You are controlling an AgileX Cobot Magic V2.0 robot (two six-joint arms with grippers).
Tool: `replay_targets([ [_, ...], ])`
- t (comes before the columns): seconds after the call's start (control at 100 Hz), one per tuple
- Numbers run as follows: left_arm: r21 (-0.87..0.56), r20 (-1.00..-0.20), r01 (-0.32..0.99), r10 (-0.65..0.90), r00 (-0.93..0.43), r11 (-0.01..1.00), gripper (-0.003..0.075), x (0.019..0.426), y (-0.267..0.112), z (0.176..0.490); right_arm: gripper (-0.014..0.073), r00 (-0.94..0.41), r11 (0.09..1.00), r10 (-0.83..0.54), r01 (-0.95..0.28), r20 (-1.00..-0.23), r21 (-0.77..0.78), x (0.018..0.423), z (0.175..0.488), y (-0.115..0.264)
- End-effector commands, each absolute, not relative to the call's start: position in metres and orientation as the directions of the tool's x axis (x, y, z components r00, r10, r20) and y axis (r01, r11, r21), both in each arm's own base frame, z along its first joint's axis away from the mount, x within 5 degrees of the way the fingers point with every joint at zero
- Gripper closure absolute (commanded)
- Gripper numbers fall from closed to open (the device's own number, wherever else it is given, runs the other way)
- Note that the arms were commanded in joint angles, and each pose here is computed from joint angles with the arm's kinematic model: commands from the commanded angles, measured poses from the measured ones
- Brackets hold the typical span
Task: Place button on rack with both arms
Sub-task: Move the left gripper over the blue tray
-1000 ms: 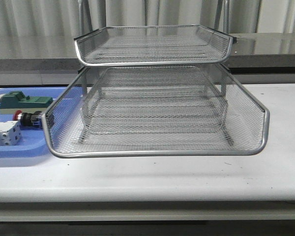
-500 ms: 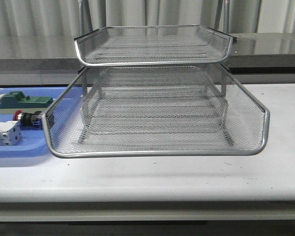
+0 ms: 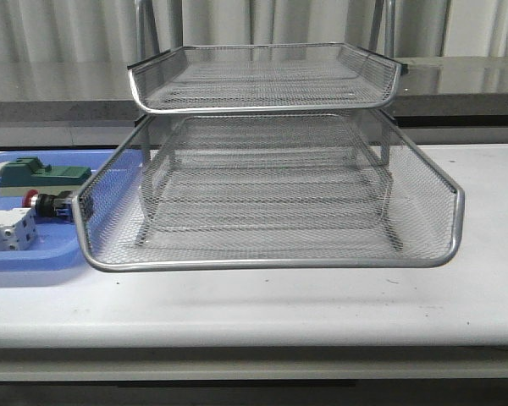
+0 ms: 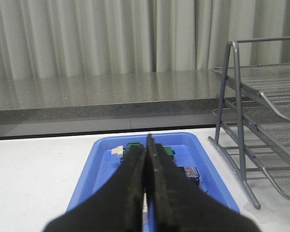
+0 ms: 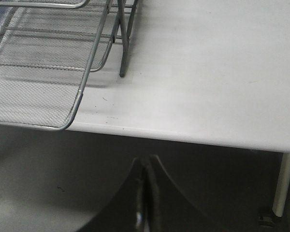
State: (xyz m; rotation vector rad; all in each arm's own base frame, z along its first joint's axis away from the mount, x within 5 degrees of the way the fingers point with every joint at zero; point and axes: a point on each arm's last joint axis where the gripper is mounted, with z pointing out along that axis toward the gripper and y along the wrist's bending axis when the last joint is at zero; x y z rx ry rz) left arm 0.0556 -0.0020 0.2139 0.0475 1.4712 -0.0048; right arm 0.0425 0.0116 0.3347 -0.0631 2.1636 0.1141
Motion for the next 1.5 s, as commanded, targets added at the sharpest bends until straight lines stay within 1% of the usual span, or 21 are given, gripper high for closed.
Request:
replay_targets([
  [0.0, 0.018, -0.987, 0.032, 0.013, 0.162, 0.999, 0.074, 0.054, -0.002, 0.207, 0.0664, -0.494, 0.996, 0.006, -0.078, -0.87, 0.051, 0.045, 0.348, 0.011],
  [0.73, 0.018, -0.985, 0.031, 0.013, 0.171, 0.999, 0.074, 0.054, -0.002, 0.207, 0.0664, -0.494, 0.996, 0.006, -0.078, -0.87, 0.051, 0.045, 0.348, 0.011],
  [0.92, 0.013, -0.966, 0.03, 0.004, 0.26, 0.999, 0.074, 0.052, -0.002, 0.218, 0.0664, -0.494, 0.996, 0.006, -0.078, -0.87, 0.051, 0.045, 0.348, 0.011],
  [0.96, -0.004, -0.963, 0.031, -0.012, 0.268, 1.0, 0.074, 0.052, -0.001, 0.221, 0.0664, -0.494, 0.996, 0.006, -0.078, -0.87, 0.051, 0.045, 0.348, 0.011],
  [1.08, -0.134, -0.95, 0.051, -0.143, 0.278, 0.99, 0.074, 0.049, 0.0, 0.237, 0.0664, -0.494, 0.996, 0.006, -0.078, -0.87, 0.051, 0.045, 0.348, 0.011],
  [1.16, -0.153, -0.955, 0.056, -0.162, 0.25, 0.987, 0.074, 0.049, 0.0, 0.248, 0.0664, -0.494, 0.996, 0.006, -0.078, -0.87, 0.051, 0.045, 0.348, 0.011],
  [1.23, -0.152, -0.963, 0.062, -0.162, 0.215, 0.986, 0.074, 0.05, -0.001, 0.265, 0.0664, -0.494, 0.996, 0.006, -0.078, -0.87, 0.051, 0.045, 0.348, 0.011],
  [1.35, -0.151, -0.984, 0.067, -0.156, 0.08, 0.986, 0.074, 0.06, -0.004, 0.294, 0.0664, -0.494, 0.996, 0.006, -0.078, -0.87, 0.051, 0.045, 0.348, 0.011],
  [1.49, -0.15, -0.986, 0.066, -0.145, -0.077, 0.987, 0.074, 0.086, -0.007, 0.329, 0.0664, -0.494, 0.996, 0.006, -0.078, -0.87, 0.051, 0.045, 0.348, 0.011],
])
